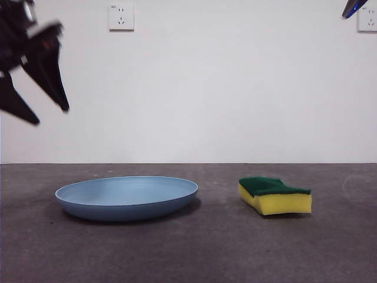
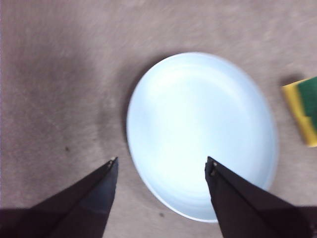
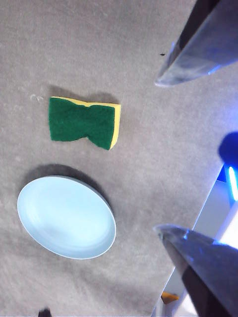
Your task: Pick up the plate,pick up the cloth,clean the plate with the cloth
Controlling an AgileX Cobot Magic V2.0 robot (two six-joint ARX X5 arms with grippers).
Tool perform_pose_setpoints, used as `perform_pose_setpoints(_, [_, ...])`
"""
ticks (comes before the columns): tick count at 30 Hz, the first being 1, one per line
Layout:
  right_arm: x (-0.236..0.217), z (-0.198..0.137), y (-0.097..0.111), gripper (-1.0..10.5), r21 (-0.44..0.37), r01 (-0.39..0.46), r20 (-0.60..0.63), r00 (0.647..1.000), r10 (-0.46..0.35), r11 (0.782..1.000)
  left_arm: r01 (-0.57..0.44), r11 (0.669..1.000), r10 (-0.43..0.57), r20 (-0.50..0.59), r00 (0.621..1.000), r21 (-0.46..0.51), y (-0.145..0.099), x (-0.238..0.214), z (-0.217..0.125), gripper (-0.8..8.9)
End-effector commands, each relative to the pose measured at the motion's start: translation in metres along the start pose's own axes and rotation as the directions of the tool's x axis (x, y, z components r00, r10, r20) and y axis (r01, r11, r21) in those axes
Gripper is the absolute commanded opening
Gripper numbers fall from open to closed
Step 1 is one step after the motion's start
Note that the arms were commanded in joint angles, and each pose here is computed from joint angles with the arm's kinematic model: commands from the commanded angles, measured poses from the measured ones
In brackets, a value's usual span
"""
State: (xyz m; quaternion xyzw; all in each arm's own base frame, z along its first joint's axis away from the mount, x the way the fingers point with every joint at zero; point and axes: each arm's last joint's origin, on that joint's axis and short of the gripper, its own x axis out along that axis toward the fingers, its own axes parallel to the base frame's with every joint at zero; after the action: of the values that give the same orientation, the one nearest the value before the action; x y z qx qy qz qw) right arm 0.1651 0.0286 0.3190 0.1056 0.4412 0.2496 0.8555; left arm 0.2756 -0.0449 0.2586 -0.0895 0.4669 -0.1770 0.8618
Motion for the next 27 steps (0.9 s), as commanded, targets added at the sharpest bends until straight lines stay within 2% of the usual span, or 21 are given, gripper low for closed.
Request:
perform_pose_setpoints(1, [-0.001, 0.001, 0.0, 4.7, -0.005, 0.0, 0.008, 1.0, 0.0, 1.0, -0.012, 1.0, 0.013, -0.052, 0.999, 0.017, 0.004, 0.023, 0.002, 2.97])
perform_pose_setpoints(10, [-0.001, 0.001, 0.0, 4.7, -0.005, 0.0, 0.008, 1.0, 0.0, 1.0, -0.038, 0.999, 0.04, -0.138, 0.99, 0.015, 0.012, 0.076, -0.002, 2.97])
perform_pose_setpoints(23, [-0.001, 0.001, 0.0, 4.7, -0.004, 0.0, 0.008, 1.0, 0.0, 1.0, -0.049, 0.999, 0.051, -0.2, 0.978, 0.016, 0.015, 0.113, -0.01, 2.96])
perform_pose_setpoints(26, [-0.001, 0.001, 0.0, 4.7, -0.004, 0.0, 0.008, 1.0, 0.0, 1.0, -0.051, 0.999, 0.052, -0.201, 0.978, 0.011, 0.015, 0.114, -0.01, 2.58])
perform_pose_setpoints(27, [-0.001, 0.001, 0.0, 4.7, -0.004, 0.0, 0.008, 1.0, 0.0, 1.0, -0.05, 0.999, 0.051, -0.199, 0.979, 0.013, 0.015, 0.114, -0.01, 2.03])
